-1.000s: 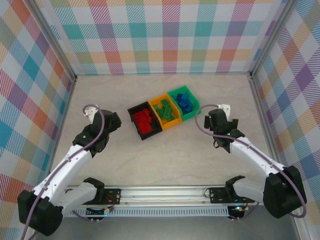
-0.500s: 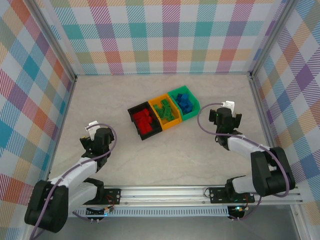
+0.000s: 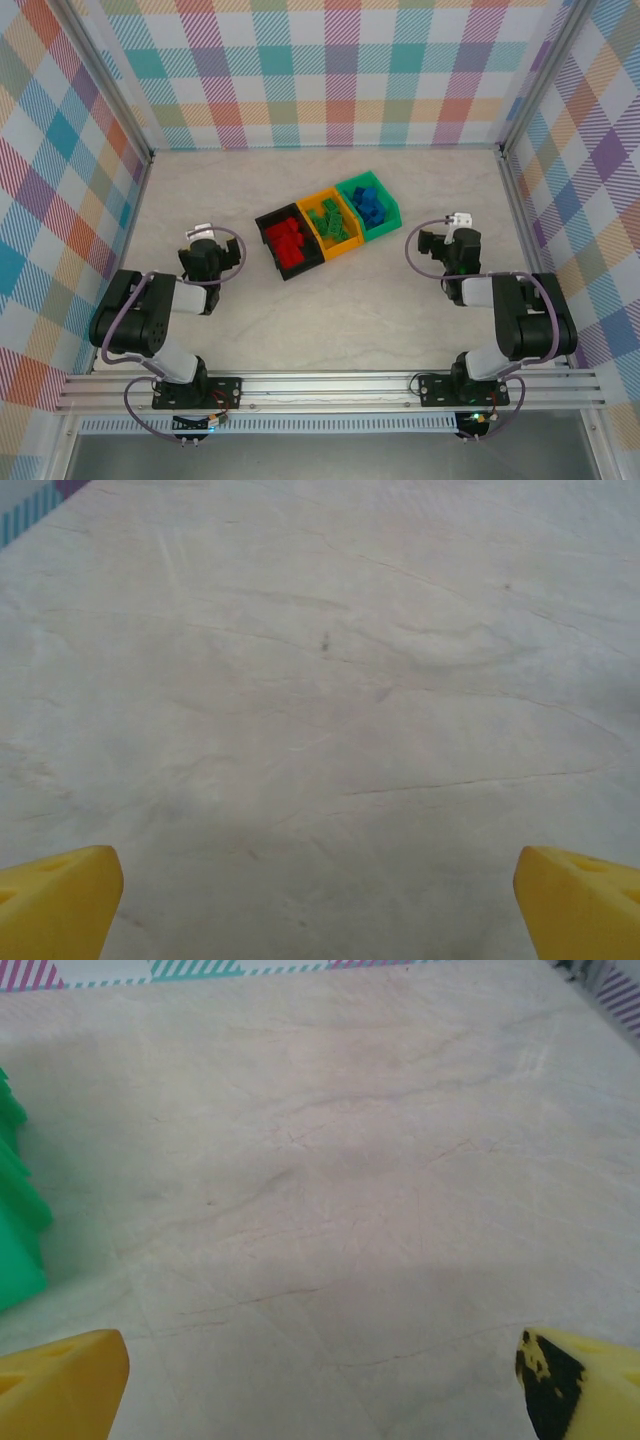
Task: Sort the legos into containers by color
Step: Reset both arms
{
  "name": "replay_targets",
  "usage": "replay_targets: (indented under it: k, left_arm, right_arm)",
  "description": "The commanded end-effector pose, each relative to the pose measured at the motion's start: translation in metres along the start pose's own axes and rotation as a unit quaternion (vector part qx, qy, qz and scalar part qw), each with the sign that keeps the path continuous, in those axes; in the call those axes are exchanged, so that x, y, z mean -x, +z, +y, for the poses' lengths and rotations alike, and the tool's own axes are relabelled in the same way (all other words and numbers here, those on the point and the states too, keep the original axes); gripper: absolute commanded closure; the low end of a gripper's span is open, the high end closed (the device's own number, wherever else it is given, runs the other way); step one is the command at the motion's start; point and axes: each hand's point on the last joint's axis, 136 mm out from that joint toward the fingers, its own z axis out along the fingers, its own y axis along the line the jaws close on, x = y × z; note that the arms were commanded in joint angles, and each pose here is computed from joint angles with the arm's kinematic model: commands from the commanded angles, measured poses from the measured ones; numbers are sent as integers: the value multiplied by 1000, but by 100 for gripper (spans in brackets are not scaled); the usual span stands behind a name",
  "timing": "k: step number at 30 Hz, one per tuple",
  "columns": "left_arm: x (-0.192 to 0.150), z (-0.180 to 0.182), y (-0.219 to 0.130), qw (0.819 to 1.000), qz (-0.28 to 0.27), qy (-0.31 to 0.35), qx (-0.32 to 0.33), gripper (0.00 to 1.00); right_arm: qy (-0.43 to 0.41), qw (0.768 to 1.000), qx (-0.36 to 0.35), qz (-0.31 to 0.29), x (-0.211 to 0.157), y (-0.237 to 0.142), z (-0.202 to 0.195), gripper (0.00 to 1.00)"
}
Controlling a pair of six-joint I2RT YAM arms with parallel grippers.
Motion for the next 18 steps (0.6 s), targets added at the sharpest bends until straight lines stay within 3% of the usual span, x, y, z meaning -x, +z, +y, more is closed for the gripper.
replay_targets:
  k: [1, 18]
  left_arm:
    - [26, -12, 2, 999, -38, 2, -34, 0]
    - [26, -13, 2, 999, -39, 3, -34, 0]
  right_arm:
    - [-4, 998, 52, -26, 15, 0, 16, 1]
    - [-5, 998, 54, -28, 15, 1, 17, 1]
